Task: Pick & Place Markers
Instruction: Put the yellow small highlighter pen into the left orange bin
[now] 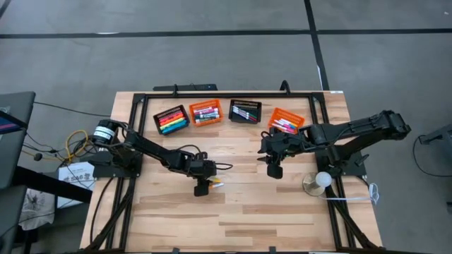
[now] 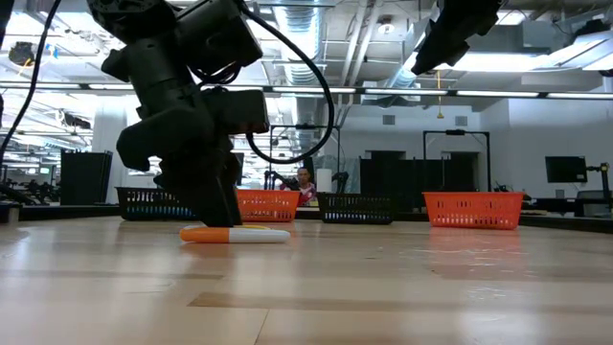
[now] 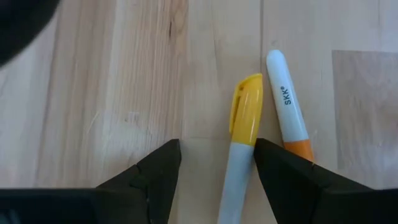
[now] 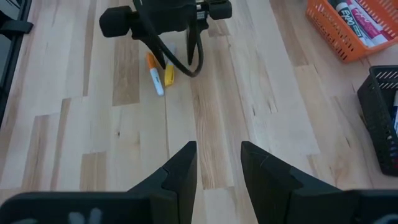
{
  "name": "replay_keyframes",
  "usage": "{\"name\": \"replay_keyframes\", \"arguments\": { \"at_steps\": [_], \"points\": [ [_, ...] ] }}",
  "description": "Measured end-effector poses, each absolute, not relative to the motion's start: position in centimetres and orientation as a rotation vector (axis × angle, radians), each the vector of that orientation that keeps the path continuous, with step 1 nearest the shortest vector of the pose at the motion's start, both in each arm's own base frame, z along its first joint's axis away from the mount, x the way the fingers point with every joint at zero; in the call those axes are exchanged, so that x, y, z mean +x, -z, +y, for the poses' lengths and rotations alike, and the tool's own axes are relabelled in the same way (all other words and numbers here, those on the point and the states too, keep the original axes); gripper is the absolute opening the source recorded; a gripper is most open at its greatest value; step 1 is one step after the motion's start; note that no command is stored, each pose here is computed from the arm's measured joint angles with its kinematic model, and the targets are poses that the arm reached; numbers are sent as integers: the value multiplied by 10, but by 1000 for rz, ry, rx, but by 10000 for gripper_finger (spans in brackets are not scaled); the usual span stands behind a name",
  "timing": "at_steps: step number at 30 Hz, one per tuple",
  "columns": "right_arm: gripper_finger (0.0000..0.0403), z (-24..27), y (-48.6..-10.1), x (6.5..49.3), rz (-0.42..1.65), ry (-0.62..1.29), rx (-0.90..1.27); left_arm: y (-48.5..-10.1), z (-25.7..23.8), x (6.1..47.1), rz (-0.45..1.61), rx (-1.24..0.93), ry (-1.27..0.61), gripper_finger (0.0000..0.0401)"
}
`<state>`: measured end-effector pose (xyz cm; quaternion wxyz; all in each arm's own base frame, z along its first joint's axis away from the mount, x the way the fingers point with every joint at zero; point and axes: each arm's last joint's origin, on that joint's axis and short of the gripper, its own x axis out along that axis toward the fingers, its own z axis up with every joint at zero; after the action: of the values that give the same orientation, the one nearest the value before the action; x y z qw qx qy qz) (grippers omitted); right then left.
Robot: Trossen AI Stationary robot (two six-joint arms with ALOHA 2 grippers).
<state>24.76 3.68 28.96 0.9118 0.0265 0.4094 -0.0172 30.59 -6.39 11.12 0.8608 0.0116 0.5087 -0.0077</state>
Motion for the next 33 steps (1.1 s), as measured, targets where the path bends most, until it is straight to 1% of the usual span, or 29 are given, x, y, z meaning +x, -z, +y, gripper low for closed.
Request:
{"name": "replay_keyframes", "arguments": {
  "at_steps": [3, 11, 18, 28, 31, 33],
  "points": [
    [114, 37, -290, 248, 844, 35, 55, -111, -64, 306, 1061, 49, 1, 200],
    [114, 37, -290, 248, 840, 37, 57, -108, -62, 308, 1043, 159, -7, 155],
    [114, 37, -290, 248, 838, 53, 79, -100, -56, 313, 1033, 143, -63, 116],
    [114, 37, -290, 248, 836, 70, 99, -101, -56, 316, 981, 52, -119, 45],
    [114, 37, -290, 248, 836, 70, 99, -101, -55, 317, 972, 33, -133, 42],
    [114, 37, -290, 248, 836, 70, 99, -102, -54, 318, 959, 26, -134, 52]
  ]
}}
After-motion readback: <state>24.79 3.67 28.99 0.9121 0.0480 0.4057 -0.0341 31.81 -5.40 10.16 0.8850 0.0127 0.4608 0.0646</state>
